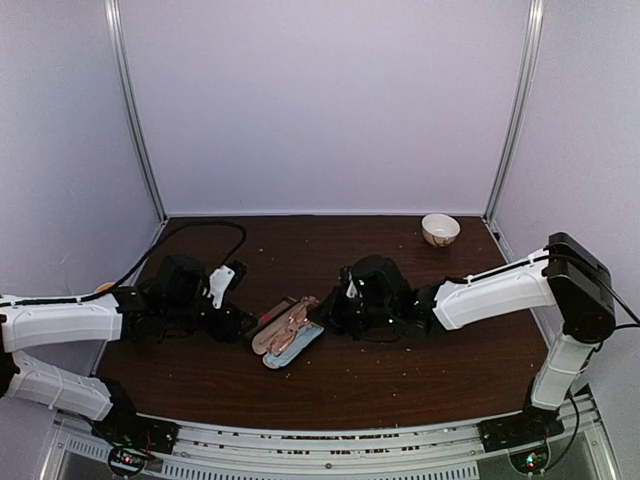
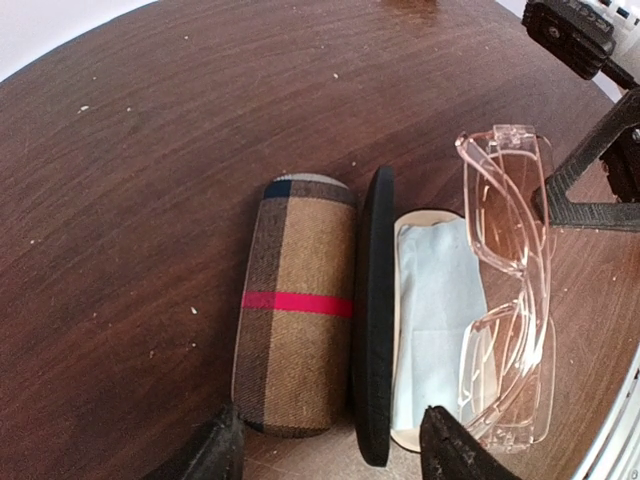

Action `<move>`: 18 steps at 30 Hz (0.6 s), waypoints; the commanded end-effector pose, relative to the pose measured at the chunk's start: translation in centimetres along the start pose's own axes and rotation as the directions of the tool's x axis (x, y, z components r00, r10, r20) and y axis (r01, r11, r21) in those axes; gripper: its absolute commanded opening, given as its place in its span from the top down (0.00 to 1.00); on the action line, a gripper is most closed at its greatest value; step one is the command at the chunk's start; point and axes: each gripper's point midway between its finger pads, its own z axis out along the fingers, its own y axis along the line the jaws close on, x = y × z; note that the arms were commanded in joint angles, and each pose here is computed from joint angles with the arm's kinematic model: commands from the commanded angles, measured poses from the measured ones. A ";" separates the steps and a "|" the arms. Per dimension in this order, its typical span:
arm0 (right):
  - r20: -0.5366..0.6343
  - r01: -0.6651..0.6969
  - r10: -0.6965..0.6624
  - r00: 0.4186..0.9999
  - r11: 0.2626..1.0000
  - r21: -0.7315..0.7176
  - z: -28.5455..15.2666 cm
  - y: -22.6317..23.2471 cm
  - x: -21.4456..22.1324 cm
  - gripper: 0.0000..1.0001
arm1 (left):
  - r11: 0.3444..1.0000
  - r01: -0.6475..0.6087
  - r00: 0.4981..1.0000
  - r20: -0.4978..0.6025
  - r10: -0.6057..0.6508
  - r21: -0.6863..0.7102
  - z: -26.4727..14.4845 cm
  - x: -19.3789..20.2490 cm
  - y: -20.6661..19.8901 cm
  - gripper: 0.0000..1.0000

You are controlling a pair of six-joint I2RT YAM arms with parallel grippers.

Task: Organize the sunglasses
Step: Place the sunglasses in the sunglasses case.

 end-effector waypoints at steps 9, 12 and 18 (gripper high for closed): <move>0.018 0.059 -0.061 0.998 0.995 0.074 1.5 -1.5 0.0 1.00 | 1.000 0.001 0.998 0.059 -0.002 0.013 -0.2 -1.2 -0.1 0.40; 0.012 0.054 -0.055 0.998 0.995 0.080 2.0 -1.9 0.2 1.00 | 1.000 0.001 0.999 0.051 -0.002 0.018 0.0 -1.0 -0.1 0.41; 0.008 0.036 -0.037 0.999 0.997 0.062 2.9 -1.9 0.3 1.00 | 0.999 0.001 0.999 0.039 -0.003 0.037 0.3 -0.7 -0.4 0.44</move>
